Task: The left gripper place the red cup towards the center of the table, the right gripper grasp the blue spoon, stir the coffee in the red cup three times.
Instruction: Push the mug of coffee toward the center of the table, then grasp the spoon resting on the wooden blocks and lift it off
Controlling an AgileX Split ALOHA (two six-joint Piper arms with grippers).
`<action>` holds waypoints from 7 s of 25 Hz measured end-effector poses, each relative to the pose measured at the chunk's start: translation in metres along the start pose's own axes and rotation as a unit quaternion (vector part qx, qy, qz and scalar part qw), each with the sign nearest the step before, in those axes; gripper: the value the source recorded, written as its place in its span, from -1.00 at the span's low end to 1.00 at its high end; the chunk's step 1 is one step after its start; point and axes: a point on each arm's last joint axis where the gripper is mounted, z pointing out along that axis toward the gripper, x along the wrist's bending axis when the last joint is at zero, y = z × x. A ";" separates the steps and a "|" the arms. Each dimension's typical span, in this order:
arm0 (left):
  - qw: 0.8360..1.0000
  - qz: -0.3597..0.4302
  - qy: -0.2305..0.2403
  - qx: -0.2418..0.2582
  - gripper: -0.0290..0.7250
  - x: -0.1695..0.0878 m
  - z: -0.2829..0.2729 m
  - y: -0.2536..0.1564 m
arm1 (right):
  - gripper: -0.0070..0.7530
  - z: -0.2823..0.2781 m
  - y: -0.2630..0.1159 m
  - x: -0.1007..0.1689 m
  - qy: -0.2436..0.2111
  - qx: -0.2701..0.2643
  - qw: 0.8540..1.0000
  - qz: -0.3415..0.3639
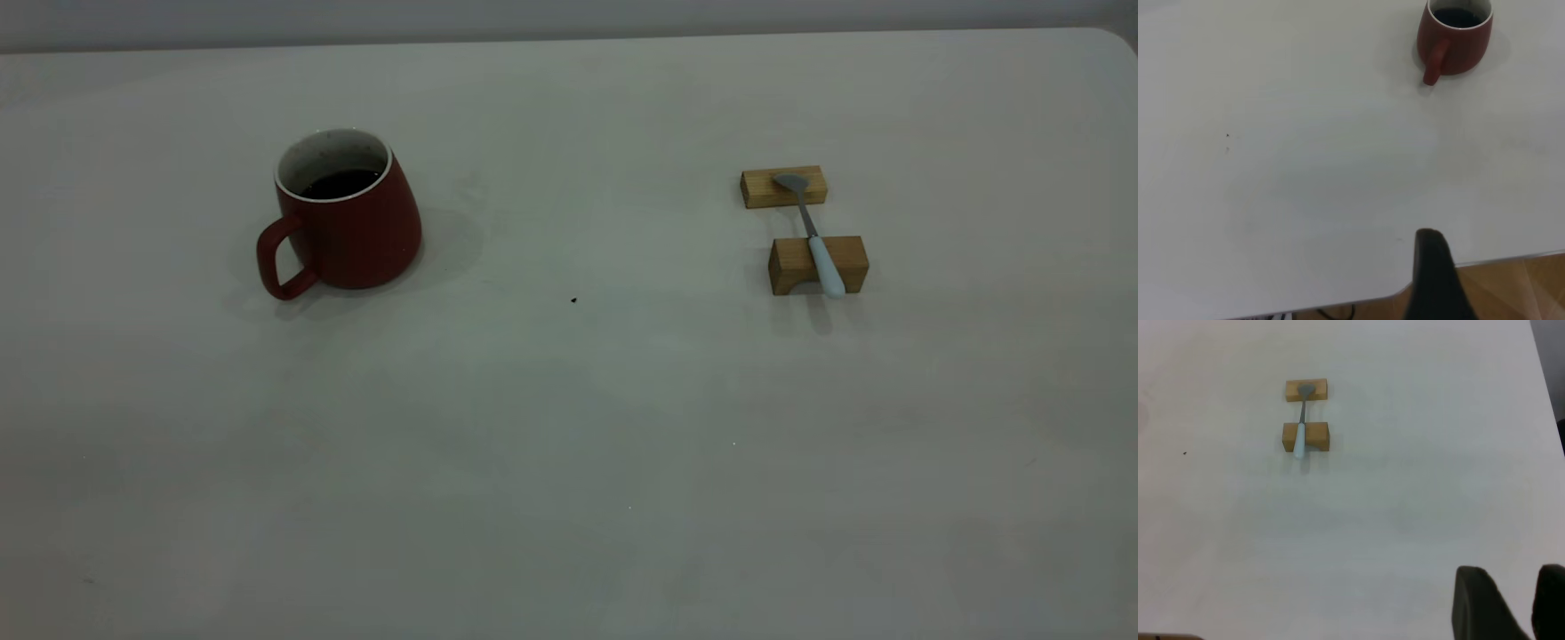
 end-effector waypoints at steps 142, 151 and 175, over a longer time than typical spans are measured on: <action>0.763 0.535 -0.339 0.130 0.54 -0.133 0.472 0.140 | -0.36 0.000 0.000 0.000 0.000 0.000 1.000 0.000; 0.876 0.405 -0.227 0.131 0.54 -0.100 0.347 0.257 | -0.36 0.000 0.000 0.000 0.000 0.000 1.000 0.000; 0.963 0.134 -0.153 0.177 0.54 -0.036 0.067 0.233 | -0.36 0.000 0.000 0.000 0.000 0.000 1.000 0.000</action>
